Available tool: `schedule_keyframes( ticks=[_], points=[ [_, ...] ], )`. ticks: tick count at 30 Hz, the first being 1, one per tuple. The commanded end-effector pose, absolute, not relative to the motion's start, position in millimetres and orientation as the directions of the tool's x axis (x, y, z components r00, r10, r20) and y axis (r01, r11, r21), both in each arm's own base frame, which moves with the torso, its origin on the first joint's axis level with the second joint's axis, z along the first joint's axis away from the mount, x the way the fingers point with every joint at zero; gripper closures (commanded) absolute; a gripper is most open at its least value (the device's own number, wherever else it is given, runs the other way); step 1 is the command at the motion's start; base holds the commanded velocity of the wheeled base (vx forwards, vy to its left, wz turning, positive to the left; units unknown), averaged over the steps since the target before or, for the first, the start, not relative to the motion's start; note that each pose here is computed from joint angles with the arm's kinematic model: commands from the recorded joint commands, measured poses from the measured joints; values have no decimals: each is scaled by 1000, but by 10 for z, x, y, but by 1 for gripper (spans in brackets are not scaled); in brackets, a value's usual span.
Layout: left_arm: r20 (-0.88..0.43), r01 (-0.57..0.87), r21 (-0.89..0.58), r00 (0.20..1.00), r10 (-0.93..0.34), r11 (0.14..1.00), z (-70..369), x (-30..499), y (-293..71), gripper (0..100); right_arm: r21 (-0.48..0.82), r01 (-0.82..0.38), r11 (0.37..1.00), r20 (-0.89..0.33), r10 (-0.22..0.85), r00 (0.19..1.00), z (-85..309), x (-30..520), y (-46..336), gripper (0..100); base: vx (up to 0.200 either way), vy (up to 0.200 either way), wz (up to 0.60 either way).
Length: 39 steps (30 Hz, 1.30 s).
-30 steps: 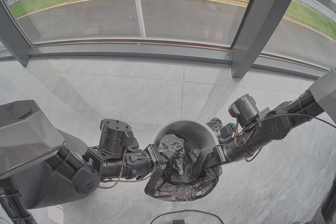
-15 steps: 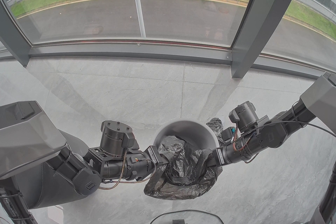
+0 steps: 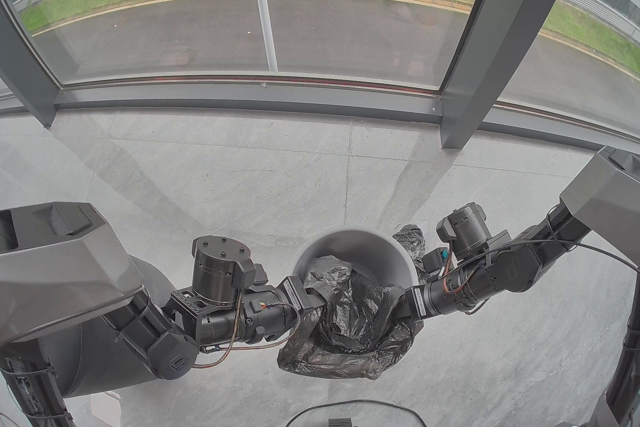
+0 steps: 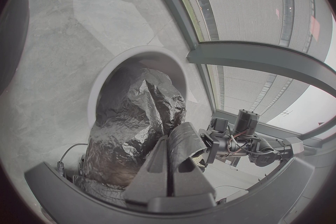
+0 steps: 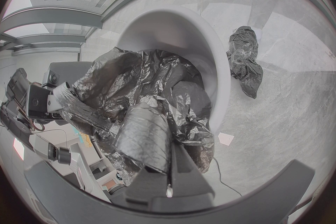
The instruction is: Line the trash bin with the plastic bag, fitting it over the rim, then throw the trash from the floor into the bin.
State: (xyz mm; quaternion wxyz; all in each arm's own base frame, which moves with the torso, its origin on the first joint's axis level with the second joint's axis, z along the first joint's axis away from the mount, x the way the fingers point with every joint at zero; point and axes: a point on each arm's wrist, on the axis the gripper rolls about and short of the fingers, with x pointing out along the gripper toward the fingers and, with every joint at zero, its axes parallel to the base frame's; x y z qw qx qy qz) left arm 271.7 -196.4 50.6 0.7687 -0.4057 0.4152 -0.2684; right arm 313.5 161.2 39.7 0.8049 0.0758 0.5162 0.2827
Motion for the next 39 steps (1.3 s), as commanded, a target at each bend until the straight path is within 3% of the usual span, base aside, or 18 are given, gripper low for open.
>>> schedule_keyframes(
  ticks=[1, 10, 11, 18, 31, 39],
  points=[
    [-446, 54, -840, 501, -742, 541, 415, 2714, -1957, 100, 414, -371, 831, -790, 531, 308, 383, 3143, 1590, 100, 0, 0, 0],
    [-439, 59, -841, 505, -743, 538, 446, 2699, -1947, 100, 414, -368, 832, -779, 534, 330, 399, 3148, 1545, 100, 0, 0, 0],
    [-439, 59, -841, 505, -743, 538, 447, 2694, -1943, 100, 414, -369, 832, -778, 534, 331, 402, 3146, 1544, 0, 0, 0, 0],
    [-437, 60, -842, 508, -743, 536, 465, 2686, -1932, 100, 416, -372, 830, -773, 538, 335, 462, 3076, 1512, 0, 0, 0, 0],
    [-419, 75, -847, 515, -748, 526, 549, 2652, -1908, 100, 410, -465, 784, -650, 609, 455, 1183, 2773, 1461, 0, 0, 0, 0],
    [-420, 74, -847, 515, -748, 527, 546, 2649, -1906, 100, 368, -499, 784, -673, 595, 439, 1115, 2637, 1490, 0, 0, 0, 0]
  ],
)
